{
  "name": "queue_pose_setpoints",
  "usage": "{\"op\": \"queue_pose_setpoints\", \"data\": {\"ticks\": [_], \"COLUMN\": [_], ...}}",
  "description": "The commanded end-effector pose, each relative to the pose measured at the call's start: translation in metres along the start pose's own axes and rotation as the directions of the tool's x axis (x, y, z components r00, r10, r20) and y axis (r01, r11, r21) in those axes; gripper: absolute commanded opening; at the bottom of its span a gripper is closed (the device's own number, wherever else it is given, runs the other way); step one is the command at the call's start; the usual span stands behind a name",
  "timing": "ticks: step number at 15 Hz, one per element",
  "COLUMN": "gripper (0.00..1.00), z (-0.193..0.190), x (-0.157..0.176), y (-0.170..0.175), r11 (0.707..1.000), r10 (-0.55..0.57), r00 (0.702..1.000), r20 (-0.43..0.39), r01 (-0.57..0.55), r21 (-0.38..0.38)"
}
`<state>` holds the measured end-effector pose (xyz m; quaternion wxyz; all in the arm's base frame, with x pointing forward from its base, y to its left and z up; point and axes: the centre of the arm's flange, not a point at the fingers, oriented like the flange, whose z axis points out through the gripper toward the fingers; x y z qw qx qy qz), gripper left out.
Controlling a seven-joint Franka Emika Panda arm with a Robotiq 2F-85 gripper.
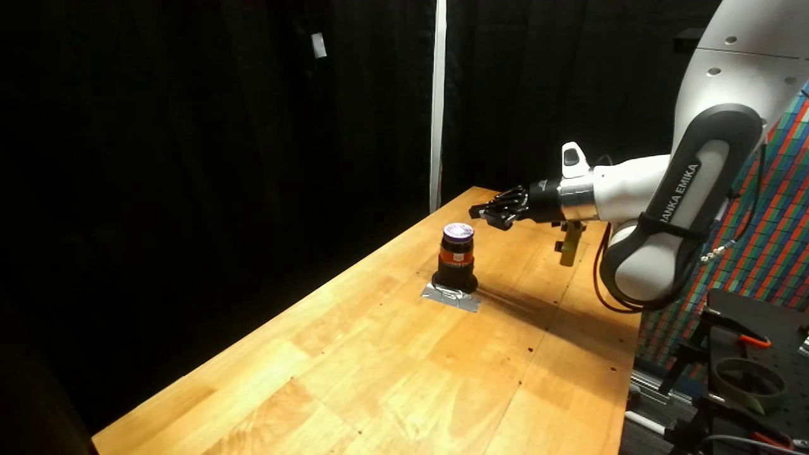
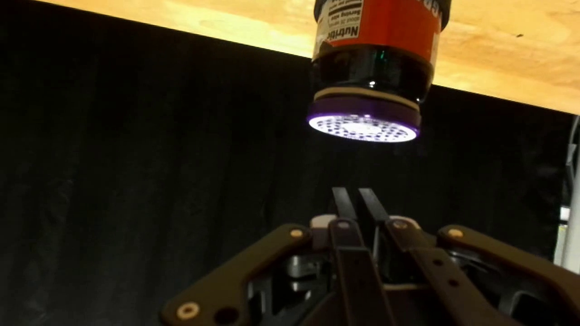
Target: Put the elastic rubber on the object that is attached to the table
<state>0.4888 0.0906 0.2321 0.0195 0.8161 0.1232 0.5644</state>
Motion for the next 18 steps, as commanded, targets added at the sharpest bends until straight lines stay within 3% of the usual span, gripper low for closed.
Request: {"op": "queue_pose_setpoints", "data": {"ticks": [1, 3, 6, 9, 12, 16, 17, 18], "gripper": [0.37, 0.51, 0.74, 0.96, 1.0, 1.0, 1.0, 1.0], "z": [-0.024, -0.033, -0.038, -0.048, -0.061, -0.074, -0.065, -0.066], "x": [0.007, 0.039, 0.078, 0.102, 0.108, 0.1, 0.03, 0.03], "y": [-0.005, -0.004, -0.008, 0.005, 0.018, 0.014, 0.033, 0.029], "r11": [0.997, 0.993, 0.979, 0.965, 0.956, 0.944, 0.949, 0.951], "r10": [-0.008, 0.0, 0.049, 0.126, 0.167, 0.203, 0.202, 0.199], "r00": [0.998, 0.986, 0.94, 0.9, 0.87, 0.851, 0.854, 0.852], "r20": [0.063, 0.168, 0.338, 0.417, 0.464, 0.484, 0.48, 0.484], "r01": [0.012, 0.019, 0.021, -0.013, -0.027, -0.039, -0.051, -0.049], "r21": [-0.075, -0.113, -0.202, -0.263, -0.293, -0.327, -0.31, -0.305]}}
